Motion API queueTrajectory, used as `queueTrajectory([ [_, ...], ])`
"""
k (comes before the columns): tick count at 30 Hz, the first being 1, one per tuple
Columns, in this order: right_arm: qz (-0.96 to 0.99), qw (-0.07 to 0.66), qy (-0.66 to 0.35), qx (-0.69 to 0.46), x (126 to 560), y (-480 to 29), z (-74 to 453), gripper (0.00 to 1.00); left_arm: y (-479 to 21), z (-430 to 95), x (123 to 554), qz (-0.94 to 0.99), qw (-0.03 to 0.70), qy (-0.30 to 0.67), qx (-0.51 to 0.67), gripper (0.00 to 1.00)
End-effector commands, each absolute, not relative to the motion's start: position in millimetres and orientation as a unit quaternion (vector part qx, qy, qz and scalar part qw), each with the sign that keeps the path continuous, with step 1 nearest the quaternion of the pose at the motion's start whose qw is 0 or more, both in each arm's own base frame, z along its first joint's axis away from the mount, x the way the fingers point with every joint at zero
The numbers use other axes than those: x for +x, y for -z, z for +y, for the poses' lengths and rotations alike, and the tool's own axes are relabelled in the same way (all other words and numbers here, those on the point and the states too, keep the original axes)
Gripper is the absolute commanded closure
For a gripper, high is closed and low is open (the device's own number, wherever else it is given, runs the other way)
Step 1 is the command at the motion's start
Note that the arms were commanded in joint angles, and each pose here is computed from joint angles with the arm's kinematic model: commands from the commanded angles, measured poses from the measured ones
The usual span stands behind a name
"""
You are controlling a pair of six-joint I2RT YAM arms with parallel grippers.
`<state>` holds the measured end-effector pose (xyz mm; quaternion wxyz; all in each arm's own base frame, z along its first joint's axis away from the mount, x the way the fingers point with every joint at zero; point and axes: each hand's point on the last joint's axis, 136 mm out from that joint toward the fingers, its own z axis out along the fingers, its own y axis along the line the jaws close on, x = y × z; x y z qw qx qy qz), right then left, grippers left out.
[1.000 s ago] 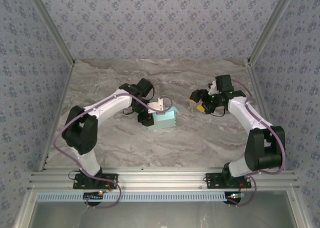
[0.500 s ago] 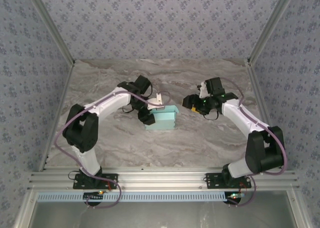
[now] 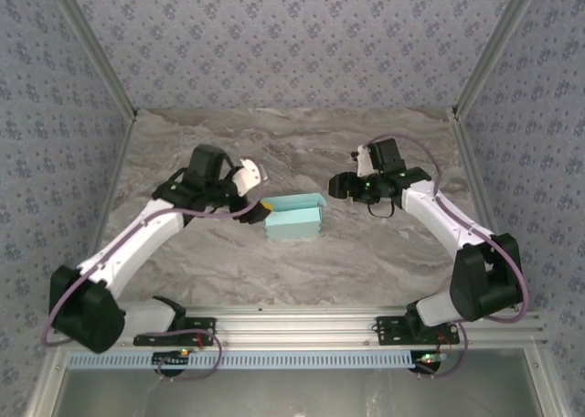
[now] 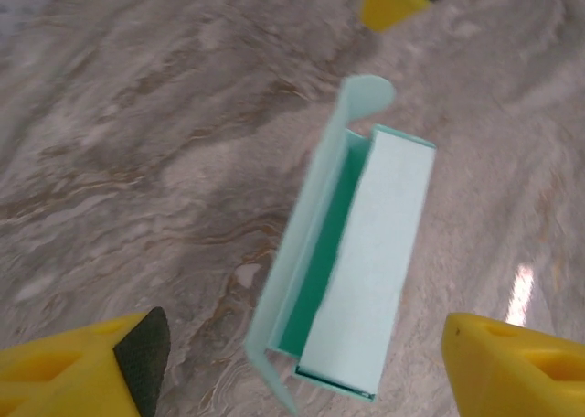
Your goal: Fold the paper box
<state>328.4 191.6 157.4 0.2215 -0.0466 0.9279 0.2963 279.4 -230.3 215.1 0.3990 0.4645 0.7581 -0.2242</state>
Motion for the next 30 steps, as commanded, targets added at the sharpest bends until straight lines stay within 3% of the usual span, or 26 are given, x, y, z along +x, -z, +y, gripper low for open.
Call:
queueTrajectory([
  [1,0.917,0.252,-0.294,-0.094,328.8,-178.7,202.2,0.37,-237.8,-218.3,295.6,0.792,0.450,0.248,0.329,0.17],
  [4,0.920,0.248,-0.276,-0.123,324.7,-175.2,213.5,0.40,-220.9,-213.6,285.2,0.813,0.434,0.264,0.285,0.17],
  [8,0.927,0.245,-0.244,-0.146,323.5,-165.6,223.7,0.43,-188.4,-186.0,291.3,0.856,0.433,0.206,0.194,0.21],
  [15,0.932,0.241,-0.217,-0.161,327.5,-157.0,229.8,0.49,-185.4,-193.1,289.3,0.839,0.462,0.261,0.119,0.23],
  [18,0.934,0.235,-0.206,-0.172,325.6,-150.9,229.6,0.50,-174.1,-200.2,283.5,0.840,0.455,0.250,0.155,0.18],
  [20,0.934,0.234,-0.200,-0.183,323.8,-149.2,231.4,0.51,-168.9,-204.6,280.9,0.832,0.466,0.240,0.184,0.01],
  [25,0.929,0.237,-0.194,-0.206,321.7,-147.3,236.3,0.59,-165.0,-215.6,276.2,0.783,0.515,0.247,0.249,0.01],
  [30,0.929,0.235,-0.186,-0.217,320.2,-142.6,238.3,0.74,-149.6,-232.3,259.4,0.716,0.540,0.240,0.372,0.01],
])
